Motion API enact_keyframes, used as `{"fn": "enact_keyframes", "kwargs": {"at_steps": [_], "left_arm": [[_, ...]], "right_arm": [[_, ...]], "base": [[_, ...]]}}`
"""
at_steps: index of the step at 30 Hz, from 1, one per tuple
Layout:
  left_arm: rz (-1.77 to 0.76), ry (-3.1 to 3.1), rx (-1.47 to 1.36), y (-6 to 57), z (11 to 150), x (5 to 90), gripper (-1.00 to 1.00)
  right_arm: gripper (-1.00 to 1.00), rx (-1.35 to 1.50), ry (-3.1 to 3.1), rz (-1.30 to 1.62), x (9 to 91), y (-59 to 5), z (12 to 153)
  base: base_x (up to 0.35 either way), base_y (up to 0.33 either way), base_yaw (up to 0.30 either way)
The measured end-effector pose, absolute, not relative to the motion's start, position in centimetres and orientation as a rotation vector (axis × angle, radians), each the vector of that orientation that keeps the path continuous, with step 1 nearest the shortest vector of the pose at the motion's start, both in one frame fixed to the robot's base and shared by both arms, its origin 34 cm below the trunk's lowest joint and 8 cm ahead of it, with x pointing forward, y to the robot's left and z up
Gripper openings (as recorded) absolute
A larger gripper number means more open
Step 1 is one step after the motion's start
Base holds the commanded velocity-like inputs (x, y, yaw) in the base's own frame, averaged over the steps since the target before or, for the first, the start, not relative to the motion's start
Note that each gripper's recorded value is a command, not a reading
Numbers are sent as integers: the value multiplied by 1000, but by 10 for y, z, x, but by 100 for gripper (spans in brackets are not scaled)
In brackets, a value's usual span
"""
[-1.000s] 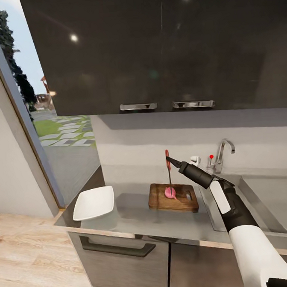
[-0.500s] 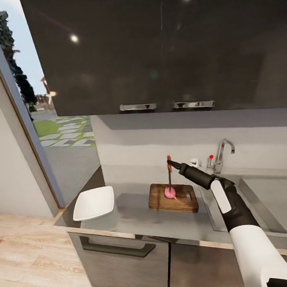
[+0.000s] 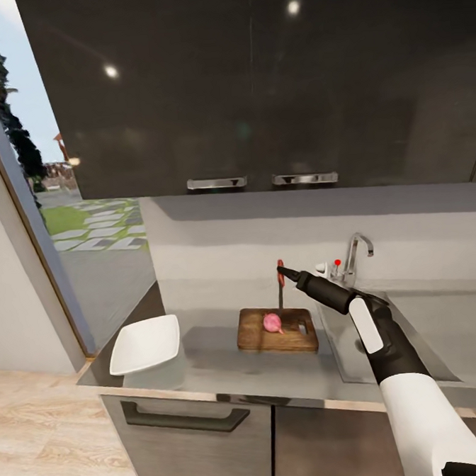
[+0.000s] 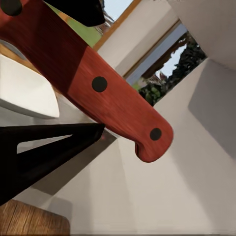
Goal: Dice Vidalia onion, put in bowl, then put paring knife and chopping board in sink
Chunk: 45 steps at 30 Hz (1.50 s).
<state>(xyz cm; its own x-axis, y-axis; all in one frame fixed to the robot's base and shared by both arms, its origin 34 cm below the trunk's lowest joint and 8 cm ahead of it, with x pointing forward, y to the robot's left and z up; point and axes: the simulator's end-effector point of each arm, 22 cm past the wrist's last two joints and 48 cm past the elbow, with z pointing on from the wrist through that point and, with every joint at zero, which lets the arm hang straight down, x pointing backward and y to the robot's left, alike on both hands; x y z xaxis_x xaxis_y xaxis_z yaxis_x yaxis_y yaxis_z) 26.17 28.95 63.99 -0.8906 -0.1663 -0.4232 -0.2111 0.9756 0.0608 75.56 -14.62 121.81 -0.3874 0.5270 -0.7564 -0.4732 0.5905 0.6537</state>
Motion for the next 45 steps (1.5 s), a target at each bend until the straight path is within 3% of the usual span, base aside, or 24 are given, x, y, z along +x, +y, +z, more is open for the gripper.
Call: {"fn": "enact_keyframes", "kwargs": {"at_steps": [45], "left_arm": [[146,2694,-270,290,640,262,100]], "right_arm": [[-100,-16,1561,1069,753,-142,1234]], "base": [[36,18,-3]]}}
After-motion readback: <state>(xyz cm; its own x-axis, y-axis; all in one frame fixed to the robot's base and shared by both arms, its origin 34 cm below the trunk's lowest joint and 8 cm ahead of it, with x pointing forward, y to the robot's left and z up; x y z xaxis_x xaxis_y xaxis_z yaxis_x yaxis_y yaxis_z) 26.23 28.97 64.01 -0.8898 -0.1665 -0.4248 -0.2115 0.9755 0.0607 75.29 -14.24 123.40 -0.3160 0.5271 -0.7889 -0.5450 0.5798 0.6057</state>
